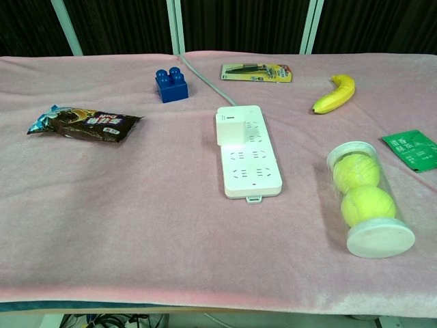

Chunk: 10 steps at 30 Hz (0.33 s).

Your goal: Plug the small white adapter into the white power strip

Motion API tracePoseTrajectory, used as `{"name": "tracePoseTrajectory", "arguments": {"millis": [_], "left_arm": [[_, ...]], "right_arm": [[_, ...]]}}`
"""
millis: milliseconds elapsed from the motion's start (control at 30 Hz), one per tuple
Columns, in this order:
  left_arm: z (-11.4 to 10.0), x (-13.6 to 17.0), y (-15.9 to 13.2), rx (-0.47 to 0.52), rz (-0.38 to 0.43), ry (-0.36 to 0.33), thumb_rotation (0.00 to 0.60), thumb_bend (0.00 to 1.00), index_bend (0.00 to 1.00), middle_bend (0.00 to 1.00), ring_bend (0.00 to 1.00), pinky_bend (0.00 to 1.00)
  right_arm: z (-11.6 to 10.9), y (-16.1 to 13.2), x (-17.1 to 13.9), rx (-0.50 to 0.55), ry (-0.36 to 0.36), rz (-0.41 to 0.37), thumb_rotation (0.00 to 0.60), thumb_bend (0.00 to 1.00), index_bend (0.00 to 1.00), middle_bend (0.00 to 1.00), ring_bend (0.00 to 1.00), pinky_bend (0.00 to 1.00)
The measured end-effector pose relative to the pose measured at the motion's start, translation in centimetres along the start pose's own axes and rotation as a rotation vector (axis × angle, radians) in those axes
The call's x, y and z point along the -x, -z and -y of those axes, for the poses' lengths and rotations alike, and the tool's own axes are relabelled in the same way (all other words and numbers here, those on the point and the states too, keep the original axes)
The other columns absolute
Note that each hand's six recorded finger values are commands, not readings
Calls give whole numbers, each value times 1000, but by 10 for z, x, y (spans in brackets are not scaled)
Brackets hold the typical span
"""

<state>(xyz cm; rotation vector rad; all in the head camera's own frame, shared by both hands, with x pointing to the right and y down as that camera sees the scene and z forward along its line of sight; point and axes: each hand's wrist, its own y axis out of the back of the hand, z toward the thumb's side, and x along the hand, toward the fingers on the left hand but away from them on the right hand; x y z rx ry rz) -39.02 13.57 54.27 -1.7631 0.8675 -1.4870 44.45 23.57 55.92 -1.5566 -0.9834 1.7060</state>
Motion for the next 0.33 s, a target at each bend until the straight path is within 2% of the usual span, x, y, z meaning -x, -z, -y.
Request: {"name": "tracePoseTrajectory", "arguments": {"millis": [100,200,333], "left_arm": [[5,27,38,51,-31,-28,600,72,172,42,0,110],[9,52,70,48,-64,-49,600,73,174,51,0,108],[10,66,86,48,-80,-72,600,72,178,61,0,108]], "right_arm": [[1,-2,1,0,1,-5,600,220,31,39,126,150],[2,-4,3,3,-1,-9,600,220,31,39,126,150],[3,-5,5,3,-5,-9,600,220,31,39,126,150]]}}
